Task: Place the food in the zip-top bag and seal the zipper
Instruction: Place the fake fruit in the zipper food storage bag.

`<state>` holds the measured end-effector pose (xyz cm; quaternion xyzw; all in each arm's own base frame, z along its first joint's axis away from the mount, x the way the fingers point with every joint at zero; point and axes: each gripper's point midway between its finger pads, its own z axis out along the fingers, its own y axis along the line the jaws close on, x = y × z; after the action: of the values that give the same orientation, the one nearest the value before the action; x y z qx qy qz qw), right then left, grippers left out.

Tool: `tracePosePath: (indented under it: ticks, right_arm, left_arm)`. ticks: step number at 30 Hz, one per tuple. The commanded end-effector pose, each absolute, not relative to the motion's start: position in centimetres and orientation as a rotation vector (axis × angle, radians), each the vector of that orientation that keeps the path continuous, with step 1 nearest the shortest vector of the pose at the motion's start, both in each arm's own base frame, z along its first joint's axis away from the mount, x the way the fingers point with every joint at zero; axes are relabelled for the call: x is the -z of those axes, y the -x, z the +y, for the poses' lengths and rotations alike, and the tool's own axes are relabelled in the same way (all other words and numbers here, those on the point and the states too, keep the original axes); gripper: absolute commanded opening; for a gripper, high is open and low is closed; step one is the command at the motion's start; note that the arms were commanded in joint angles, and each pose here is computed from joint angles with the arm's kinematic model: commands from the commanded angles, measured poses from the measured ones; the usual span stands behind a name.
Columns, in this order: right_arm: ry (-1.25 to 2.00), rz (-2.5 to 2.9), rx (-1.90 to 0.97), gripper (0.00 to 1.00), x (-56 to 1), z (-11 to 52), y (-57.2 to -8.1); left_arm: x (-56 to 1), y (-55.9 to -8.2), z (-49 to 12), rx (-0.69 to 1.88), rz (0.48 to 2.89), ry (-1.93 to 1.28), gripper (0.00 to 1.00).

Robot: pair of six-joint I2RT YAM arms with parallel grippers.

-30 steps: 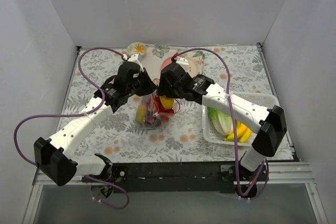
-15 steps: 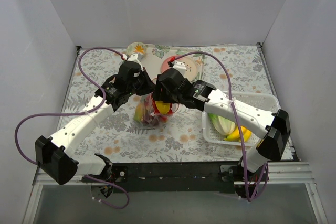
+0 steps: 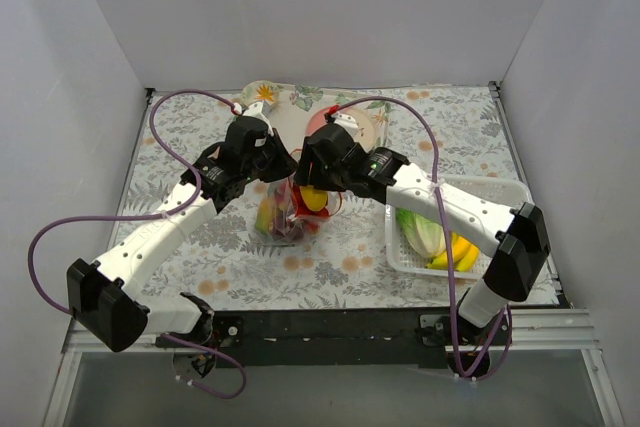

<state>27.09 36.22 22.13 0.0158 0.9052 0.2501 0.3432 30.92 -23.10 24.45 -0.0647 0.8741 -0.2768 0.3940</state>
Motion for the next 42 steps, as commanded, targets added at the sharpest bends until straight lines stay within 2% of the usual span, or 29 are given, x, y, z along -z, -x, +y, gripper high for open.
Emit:
tracePosePath:
  ticks: [1, 5, 11, 19, 21, 26, 37, 42]
  right_arm:
    - [-0.019, 2.296, -0.715, 0.69, -24.1, 37.7, -27.6]
    - [-0.023, 2.288, -0.704, 0.81, -24.6, 37.5, -27.8]
    - [-0.033, 2.282, -0.683, 0.84, -25.3, 36.9, -27.8]
    - [-0.056, 2.230, -0.555, 0.71, -26.5, 32.4, -27.2]
    - [-0.051, 2.248, -0.504, 0.63, -25.6, 31.8, -27.2]
    - [-0.022, 2.256, -0.484, 0.63, -24.5, 32.2, -27.6]
    - [0.103, 2.262, -0.401, 0.54, -22.2, 32.5, -31.0]
    - [0.103, 2.169, -0.411, 0.53, -23.7, 32.9, -33.5]
  left_arm:
    - [-26.8, -30.9, -23.2, 0.742, 2.159, 0.153, 0.00]
    - [-26.8, -30.9, -23.2, 0.743, 2.157, 0.150, 0.00]
    - [-26.7, -30.8, -23.2, 0.746, 2.158, 0.148, 0.00]
    - [-26.4, -30.5, -22.9, 0.732, 2.165, 0.146, 0.00]
    - [-26.3, -30.4, -22.9, 0.735, 2.168, 0.137, 0.00]
    - [-25.9, -30.0, -22.7, 0.725, 2.182, 0.119, 0.00]
    - [-25.6, -29.5, -22.7, 0.723, 2.203, 0.073, 0.00]
    - [-24.9, -28.5, -23.1, 0.750, 2.240, 0.012, 0.00]
